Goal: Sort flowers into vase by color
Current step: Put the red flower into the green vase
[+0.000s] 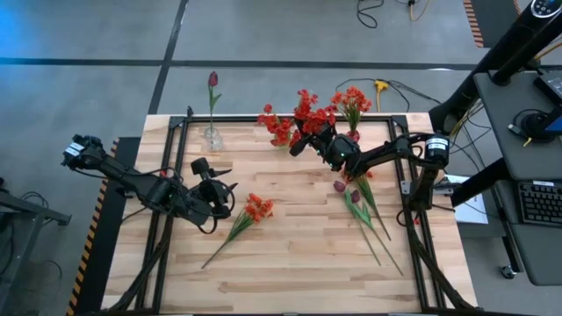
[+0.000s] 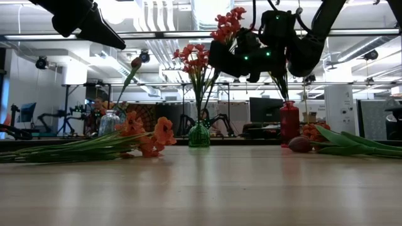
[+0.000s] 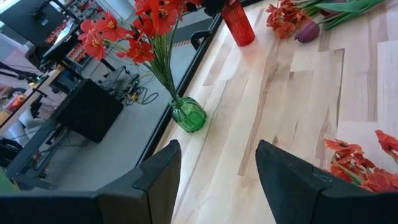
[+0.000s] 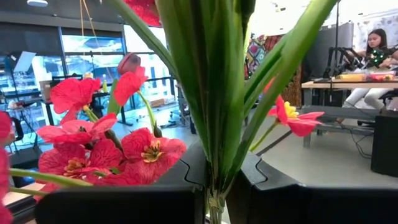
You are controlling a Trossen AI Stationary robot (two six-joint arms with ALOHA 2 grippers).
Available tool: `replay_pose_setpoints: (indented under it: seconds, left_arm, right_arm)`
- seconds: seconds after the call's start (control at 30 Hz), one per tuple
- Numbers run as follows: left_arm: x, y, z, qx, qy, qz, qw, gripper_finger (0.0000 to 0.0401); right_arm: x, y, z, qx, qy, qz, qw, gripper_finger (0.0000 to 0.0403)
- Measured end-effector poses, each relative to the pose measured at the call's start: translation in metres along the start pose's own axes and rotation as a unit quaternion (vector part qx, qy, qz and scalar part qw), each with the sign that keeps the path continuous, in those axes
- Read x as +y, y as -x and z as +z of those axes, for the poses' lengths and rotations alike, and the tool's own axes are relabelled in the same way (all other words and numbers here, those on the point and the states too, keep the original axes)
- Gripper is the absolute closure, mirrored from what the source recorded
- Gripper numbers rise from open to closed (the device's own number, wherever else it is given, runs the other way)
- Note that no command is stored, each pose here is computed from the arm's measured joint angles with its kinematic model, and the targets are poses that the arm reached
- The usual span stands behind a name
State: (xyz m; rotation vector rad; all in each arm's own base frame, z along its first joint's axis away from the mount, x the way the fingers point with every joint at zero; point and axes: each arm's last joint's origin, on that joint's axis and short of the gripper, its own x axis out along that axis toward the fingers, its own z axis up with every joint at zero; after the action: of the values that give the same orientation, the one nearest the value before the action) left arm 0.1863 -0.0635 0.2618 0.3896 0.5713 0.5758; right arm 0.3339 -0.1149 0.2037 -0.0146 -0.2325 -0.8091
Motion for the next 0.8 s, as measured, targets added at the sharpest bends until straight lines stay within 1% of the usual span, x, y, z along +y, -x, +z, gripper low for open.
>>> replay_pose_setpoints:
  seconds: [0.8]
  left_arm:
    - [0.0000, 0.0000, 0.0000, 0.000, -0.001, 0.000, 1.000, 0.0211]
  right_arm:
    - [-0.0001, 0.0000, -0.0034, 0.016, 0.008, 0.000, 1.000, 0.0380]
